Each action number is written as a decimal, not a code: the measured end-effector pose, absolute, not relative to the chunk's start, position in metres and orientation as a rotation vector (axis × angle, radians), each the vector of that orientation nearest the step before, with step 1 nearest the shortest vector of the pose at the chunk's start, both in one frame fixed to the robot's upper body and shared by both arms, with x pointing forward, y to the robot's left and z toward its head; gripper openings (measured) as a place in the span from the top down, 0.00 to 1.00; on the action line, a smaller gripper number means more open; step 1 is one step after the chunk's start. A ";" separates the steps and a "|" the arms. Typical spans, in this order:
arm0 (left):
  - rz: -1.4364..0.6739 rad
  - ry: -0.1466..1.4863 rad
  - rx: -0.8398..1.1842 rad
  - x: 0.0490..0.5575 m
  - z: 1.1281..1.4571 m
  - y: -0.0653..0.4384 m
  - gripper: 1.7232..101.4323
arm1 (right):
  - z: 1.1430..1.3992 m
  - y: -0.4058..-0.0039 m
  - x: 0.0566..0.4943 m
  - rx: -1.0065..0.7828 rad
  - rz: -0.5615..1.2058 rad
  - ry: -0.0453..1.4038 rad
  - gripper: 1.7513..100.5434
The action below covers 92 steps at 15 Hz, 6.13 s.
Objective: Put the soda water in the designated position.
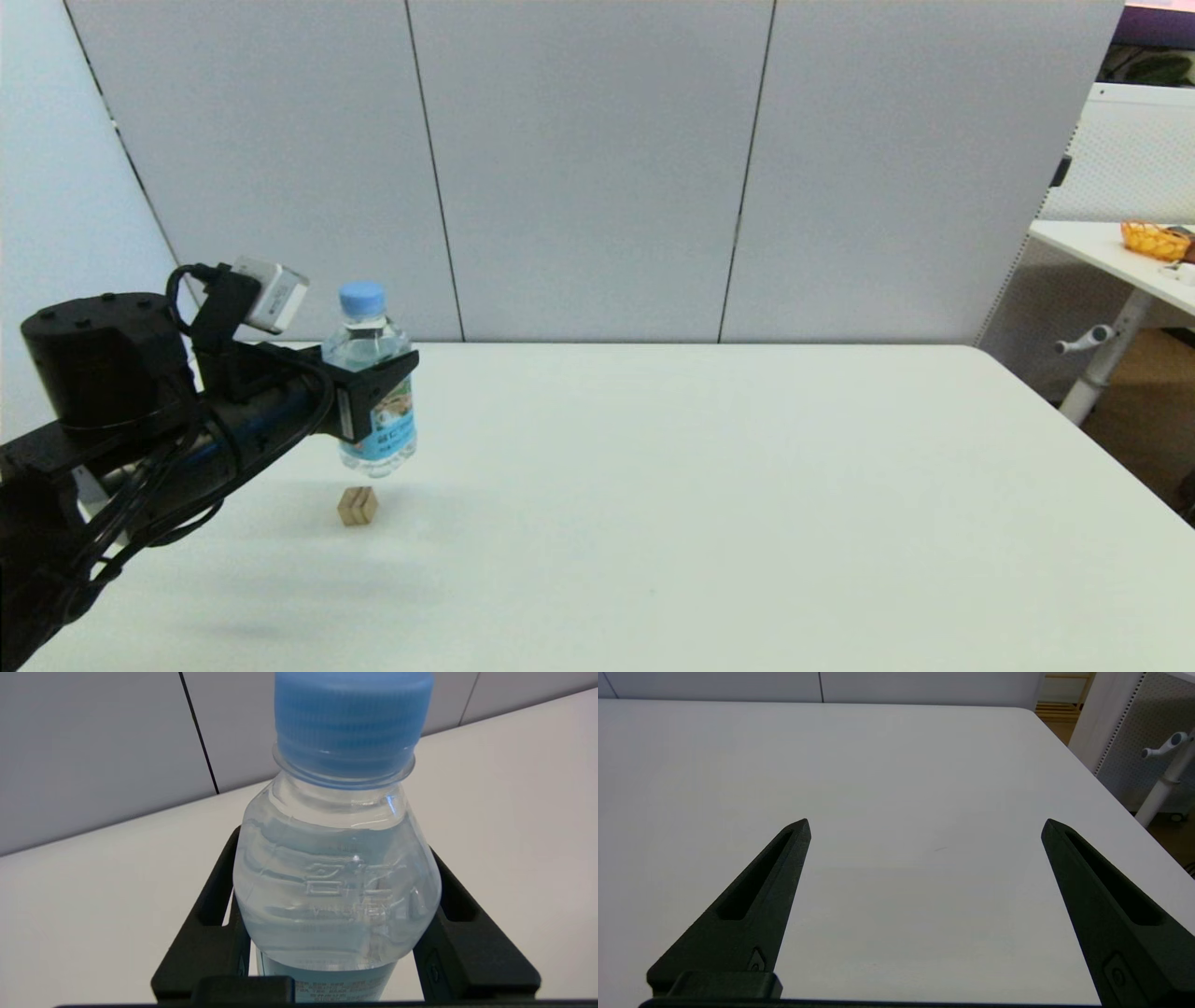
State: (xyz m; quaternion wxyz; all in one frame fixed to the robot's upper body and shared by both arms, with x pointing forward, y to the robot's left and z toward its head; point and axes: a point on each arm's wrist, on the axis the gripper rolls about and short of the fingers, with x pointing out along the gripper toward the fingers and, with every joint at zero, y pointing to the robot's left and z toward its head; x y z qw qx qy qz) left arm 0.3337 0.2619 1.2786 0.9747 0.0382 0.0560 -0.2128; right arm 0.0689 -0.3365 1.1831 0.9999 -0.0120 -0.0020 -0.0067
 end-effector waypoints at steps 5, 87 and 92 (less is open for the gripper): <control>-0.419 0.101 0.077 0.295 1.279 0.275 0.49 | 1.183 -0.336 0.069 -0.024 -0.013 -0.004 0.03; -0.416 -0.022 -0.008 0.166 1.254 0.310 0.05 | 1.183 -0.336 0.069 -0.024 -0.014 -0.004 0.03; -0.368 -0.132 -0.050 0.135 1.256 0.321 0.04 | 1.183 -0.336 0.069 -0.024 -0.013 -0.004 0.03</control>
